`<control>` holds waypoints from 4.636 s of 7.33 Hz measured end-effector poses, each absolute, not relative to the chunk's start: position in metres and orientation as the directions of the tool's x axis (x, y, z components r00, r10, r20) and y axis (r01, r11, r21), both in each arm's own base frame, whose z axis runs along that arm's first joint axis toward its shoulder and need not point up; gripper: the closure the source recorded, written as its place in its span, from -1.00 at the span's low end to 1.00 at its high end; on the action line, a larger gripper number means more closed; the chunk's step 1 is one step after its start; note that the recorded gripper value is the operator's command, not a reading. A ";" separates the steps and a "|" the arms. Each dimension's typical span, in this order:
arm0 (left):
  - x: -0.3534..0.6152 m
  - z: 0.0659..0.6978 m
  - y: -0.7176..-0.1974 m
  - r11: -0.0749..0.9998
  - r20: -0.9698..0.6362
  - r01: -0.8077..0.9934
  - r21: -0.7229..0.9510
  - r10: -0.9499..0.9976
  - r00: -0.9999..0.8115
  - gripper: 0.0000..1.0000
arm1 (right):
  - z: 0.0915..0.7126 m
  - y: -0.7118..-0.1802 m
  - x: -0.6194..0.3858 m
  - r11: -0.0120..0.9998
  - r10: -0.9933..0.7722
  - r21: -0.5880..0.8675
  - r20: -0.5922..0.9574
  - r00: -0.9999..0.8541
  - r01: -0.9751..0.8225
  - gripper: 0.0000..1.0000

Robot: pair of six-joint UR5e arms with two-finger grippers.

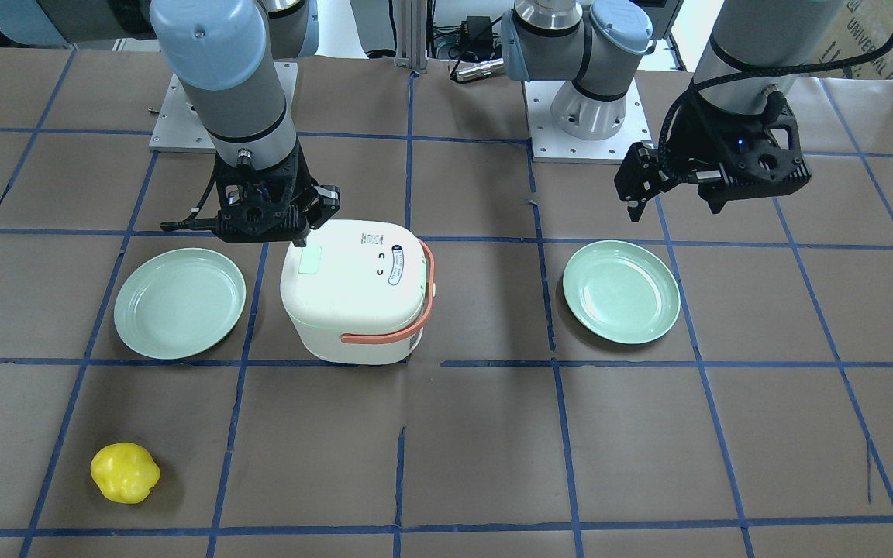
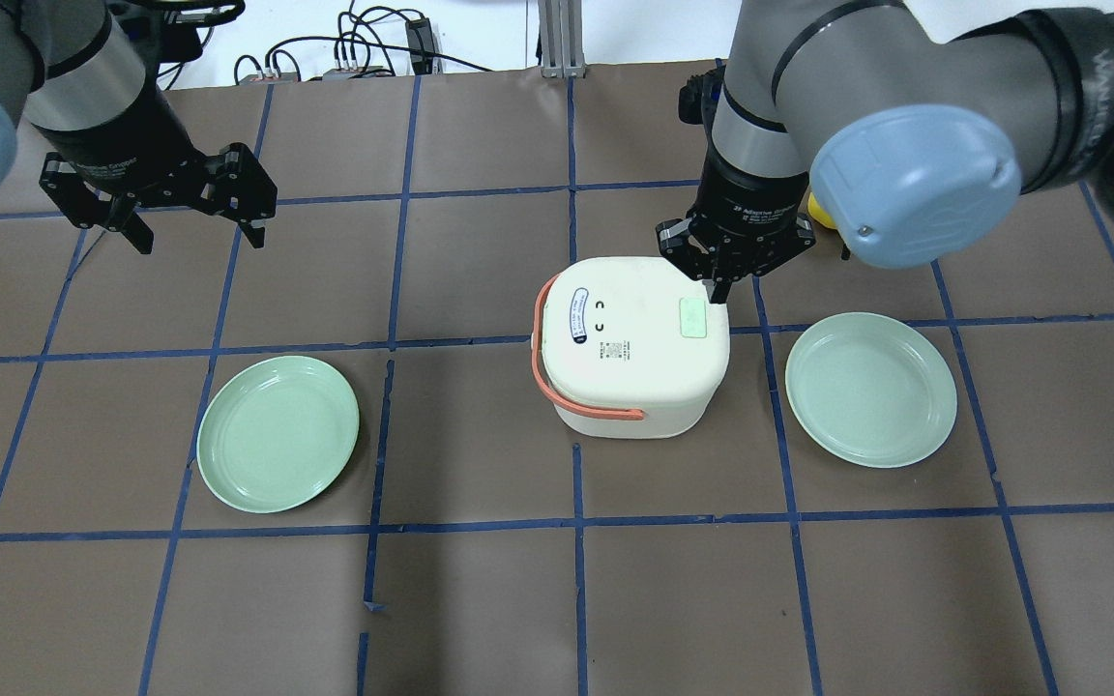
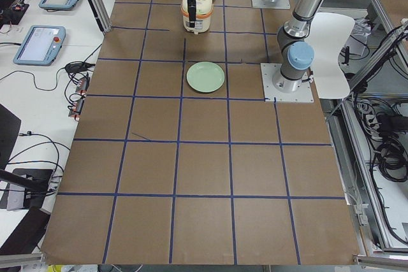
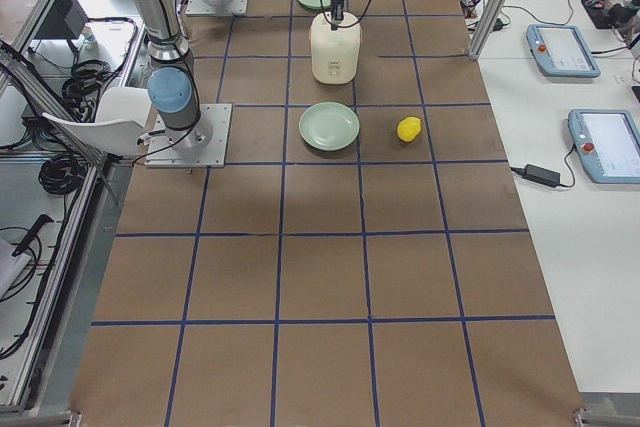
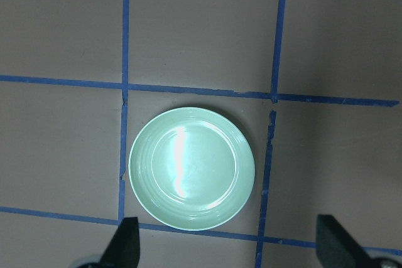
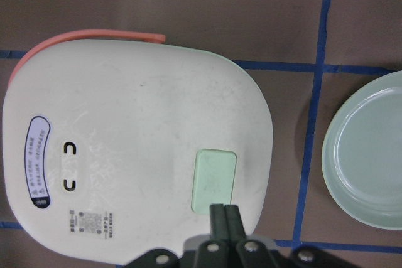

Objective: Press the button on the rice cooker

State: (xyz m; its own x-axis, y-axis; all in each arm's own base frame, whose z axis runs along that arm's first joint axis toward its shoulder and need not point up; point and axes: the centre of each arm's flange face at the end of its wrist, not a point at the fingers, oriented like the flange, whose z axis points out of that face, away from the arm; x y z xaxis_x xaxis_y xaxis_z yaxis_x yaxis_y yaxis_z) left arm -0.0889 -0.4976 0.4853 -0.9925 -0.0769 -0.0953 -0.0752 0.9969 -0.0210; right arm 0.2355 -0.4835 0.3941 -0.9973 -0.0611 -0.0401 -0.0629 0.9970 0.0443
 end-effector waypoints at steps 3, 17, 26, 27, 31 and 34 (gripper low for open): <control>-0.089 0.485 -0.498 0.997 -0.095 -0.075 -0.021 -0.077 -0.992 -1.00 | 0.379 -0.491 0.239 0.997 -0.068 0.034 -0.039 -0.997 -0.070 0.91; -0.089 0.485 -0.498 0.997 -0.095 -0.075 -0.021 -0.076 -0.993 -1.00 | 0.356 -0.495 0.240 0.996 -0.053 0.072 -0.039 -0.998 -0.056 0.89; -0.089 0.485 -0.498 0.997 -0.095 -0.075 -0.021 -0.076 -0.993 -1.00 | 0.484 -0.517 0.196 1.000 0.019 0.000 -0.066 -0.998 0.019 -0.90; -0.089 0.485 -0.498 0.997 -0.095 -0.074 -0.021 -0.076 -0.993 -1.00 | 0.497 -0.517 0.182 1.000 0.017 -0.014 -0.051 -0.999 0.018 -0.99; -0.089 0.485 -0.498 0.997 -0.095 -0.075 -0.021 -0.076 -0.993 -1.00 | 0.503 -0.508 0.148 1.000 -0.002 -0.018 -0.040 -0.999 -0.001 -0.99; -0.089 0.485 -0.498 0.997 -0.095 -0.074 -0.021 -0.076 -0.993 -1.00 | 0.497 -0.501 0.145 1.000 -0.017 0.013 -0.022 -1.000 -0.018 -0.99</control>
